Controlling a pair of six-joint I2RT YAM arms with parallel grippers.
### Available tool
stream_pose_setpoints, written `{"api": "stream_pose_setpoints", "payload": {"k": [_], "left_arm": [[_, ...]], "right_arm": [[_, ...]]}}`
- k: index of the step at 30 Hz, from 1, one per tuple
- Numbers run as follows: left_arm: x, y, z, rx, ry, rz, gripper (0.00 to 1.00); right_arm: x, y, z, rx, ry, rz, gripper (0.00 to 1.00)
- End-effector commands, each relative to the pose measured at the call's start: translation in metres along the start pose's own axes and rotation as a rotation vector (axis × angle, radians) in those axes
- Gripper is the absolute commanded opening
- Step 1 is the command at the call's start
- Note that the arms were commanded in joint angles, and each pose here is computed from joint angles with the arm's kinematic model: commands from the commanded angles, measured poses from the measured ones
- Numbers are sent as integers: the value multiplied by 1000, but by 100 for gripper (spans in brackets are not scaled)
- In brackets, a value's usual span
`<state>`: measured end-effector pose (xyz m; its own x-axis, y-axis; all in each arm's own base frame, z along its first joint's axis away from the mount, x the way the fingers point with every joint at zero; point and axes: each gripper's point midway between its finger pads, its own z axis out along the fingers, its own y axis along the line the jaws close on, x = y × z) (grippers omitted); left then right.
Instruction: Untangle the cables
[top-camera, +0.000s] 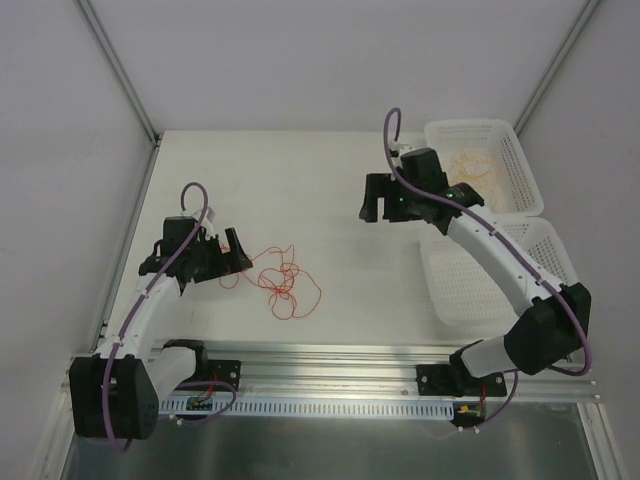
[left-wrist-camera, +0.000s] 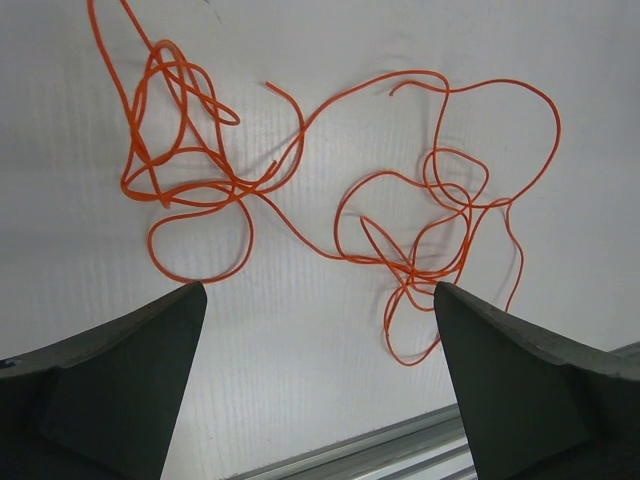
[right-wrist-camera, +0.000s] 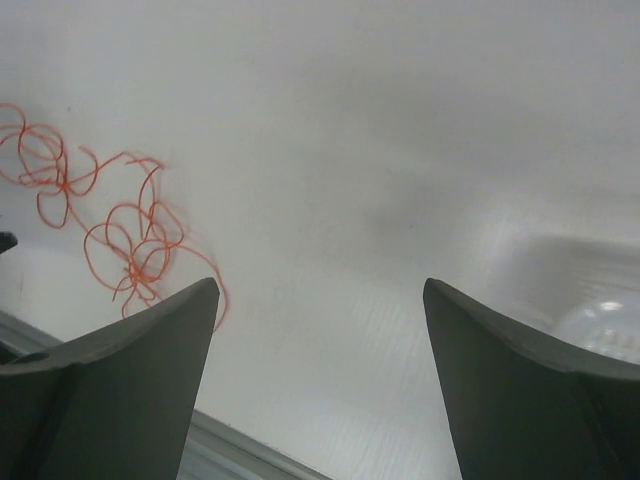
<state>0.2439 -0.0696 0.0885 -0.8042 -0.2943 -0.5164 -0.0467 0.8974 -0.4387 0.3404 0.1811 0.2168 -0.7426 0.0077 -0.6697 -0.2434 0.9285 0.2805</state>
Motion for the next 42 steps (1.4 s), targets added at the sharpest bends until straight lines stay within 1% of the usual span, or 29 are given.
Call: {"api": "stream_pose_setpoints", "payload": {"k": [1, 6, 9, 14, 16, 17, 18, 21, 24, 27, 30, 31, 37, 39, 40, 42], "left_arm": [[0, -14, 2, 44, 8, -12, 99], [6, -18, 6, 36, 31, -47, 99], [16, -18, 11, 13, 62, -78, 95], [37, -35, 22, 13, 148, -55, 91], [44, -44, 27, 5, 174, -21, 90], [47, -45, 28, -1, 184, -18, 90], [49, -46, 30, -6, 192, -17, 89], [53, -44, 36, -44, 204, -33, 85], [54, -39, 40, -78, 211, -48, 80], [53, -36, 43, -101, 211, -59, 76], [53, -34, 45, -115, 215, -62, 73], [53, -34, 46, -119, 214, -65, 73], [53, -31, 48, -134, 215, -72, 71], [52, -31, 49, -139, 212, -72, 71], [51, -31, 49, -140, 209, -71, 70], [51, -29, 50, -150, 209, -74, 71]], "right_arm": [[18, 48, 4, -108, -5, -6, 88], [80, 100, 36, -202, 133, -69, 85], [110, 119, 57, -225, 187, -94, 83], [141, 145, 78, -268, 240, -122, 76], [151, 150, 88, -269, 246, -153, 71], [154, 151, 92, -270, 250, -166, 69], [156, 155, 95, -287, 242, -193, 64], [171, 160, 106, -326, 260, -256, 58], [178, 162, 116, -344, 249, -312, 54], [177, 161, 128, -339, 229, -353, 54], [178, 161, 138, -330, 231, -372, 55], [172, 165, 140, -342, 217, -400, 56], [180, 169, 156, -346, 255, -429, 57], [183, 174, 156, -373, 265, -431, 55], [184, 176, 155, -381, 268, -435, 54], [190, 175, 150, -397, 288, -448, 41]]}}
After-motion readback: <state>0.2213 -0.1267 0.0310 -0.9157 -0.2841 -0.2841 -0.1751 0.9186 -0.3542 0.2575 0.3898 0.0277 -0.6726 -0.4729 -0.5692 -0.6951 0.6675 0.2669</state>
